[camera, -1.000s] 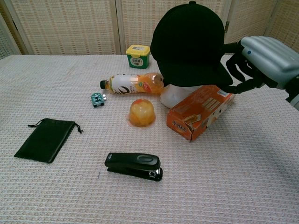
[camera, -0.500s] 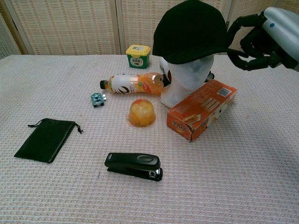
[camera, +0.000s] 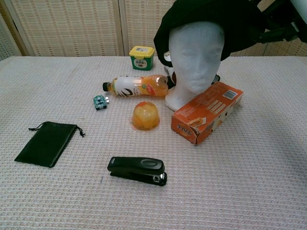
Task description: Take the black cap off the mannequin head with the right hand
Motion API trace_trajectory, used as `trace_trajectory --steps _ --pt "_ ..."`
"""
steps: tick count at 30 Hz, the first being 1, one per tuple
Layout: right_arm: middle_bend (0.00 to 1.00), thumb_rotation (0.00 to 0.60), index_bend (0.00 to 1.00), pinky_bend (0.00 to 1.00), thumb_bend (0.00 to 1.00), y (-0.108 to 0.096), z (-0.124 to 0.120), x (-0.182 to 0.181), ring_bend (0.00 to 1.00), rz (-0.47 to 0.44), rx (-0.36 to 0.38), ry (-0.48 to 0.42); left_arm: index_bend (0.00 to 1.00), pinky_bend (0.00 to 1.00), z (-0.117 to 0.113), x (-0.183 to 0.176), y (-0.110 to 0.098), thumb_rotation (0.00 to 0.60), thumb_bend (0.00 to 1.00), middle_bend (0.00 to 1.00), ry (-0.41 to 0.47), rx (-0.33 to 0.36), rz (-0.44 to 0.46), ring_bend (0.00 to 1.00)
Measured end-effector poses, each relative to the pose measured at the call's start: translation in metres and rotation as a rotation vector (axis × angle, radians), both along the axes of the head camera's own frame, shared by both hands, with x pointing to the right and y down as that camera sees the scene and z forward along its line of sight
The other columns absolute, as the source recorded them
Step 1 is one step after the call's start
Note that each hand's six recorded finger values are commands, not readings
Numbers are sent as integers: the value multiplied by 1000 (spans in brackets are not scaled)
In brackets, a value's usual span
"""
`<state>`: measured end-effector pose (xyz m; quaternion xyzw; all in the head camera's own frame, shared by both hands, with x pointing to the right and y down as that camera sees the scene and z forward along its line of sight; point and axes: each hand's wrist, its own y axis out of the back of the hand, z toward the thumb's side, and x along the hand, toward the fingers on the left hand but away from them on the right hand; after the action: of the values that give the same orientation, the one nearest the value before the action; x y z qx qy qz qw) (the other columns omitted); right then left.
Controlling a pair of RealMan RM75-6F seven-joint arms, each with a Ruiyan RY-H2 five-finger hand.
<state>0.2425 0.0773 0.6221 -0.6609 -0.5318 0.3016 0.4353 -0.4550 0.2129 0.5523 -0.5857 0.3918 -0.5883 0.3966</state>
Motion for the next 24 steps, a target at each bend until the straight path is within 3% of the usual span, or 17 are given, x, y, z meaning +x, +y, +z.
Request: trace_trajectory --steps 7,12,24 --pt "930 590 785 1000 1000 -35 -8 10 958 100 44 -12 170 176 3 3 0 600 66 180 -1 -13 7 175" --pt "930 589 787 1000 1000 -54 -8 18 958 130 32 1 166 175 4 4 0 600 67 177 -3 -21 10 172" --pt "931 587 788 1000 1000 -68 -17 57 958 124 -12 109 162 175 9 9 -1 600 66 175 2 -42 25 171"
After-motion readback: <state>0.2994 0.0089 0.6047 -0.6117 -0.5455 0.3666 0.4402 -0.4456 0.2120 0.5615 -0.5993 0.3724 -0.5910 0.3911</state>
